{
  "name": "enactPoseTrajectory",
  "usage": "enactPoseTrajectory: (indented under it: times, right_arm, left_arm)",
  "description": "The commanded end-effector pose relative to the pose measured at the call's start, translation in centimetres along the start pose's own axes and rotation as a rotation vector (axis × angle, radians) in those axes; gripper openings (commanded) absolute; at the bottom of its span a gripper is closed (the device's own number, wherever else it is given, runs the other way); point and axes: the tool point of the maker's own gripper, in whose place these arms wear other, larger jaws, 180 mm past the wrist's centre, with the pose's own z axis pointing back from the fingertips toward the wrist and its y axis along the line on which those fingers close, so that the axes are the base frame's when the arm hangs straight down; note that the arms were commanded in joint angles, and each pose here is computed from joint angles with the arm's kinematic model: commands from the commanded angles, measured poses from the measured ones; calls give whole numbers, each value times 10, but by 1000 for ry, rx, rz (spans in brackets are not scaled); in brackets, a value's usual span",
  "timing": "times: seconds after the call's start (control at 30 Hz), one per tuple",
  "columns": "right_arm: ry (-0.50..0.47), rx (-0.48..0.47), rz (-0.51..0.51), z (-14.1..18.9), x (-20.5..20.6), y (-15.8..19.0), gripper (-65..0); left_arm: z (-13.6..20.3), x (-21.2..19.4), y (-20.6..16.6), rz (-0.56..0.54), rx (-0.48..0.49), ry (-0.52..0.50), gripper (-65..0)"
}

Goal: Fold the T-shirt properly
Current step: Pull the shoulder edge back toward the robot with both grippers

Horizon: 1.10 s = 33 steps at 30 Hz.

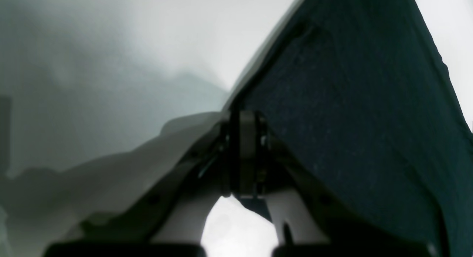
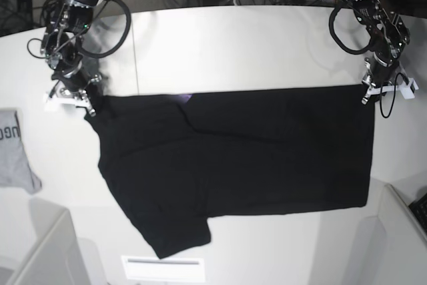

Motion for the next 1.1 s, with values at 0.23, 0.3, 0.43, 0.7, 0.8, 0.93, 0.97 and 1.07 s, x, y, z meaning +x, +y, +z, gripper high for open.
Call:
enactPoseTrajectory:
  times: [0.23,0.3,0.43,0.7,0.8,0.93,0.97,1.07]
  right_arm:
    - [17,-114,-76,2,-1,-19,-650]
    - [15,-139,-99,3,-1,-23,-650]
    - [16,-143,-96,4,-2,-25,-650]
    - [-32,-138,-34,30,5,-24,-650]
    - [-44,-146,-8,43,4,-28,-650]
    - [-51,-166,16,58,1,-37,-650]
    - [-50,-172,19,61,0,-40,-650]
    - [-11,-178,22,65,-7,-42,-650]
  left_arm:
    - [7,7,5,-27,3,-16,-650]
    - [8,6,7,-29,8,-12,-650]
    - [12,-2,17,-35,27,5,-650]
    - [32,1,12,-141,16,-2,-650]
    - [45,5,10,-185,12,-17,-650]
    - [59,1,20,-218,32,-9,-650]
    - [62,0,24,-223,41,-5,-650]
    - [69,-7,35,-235,63,16,-650]
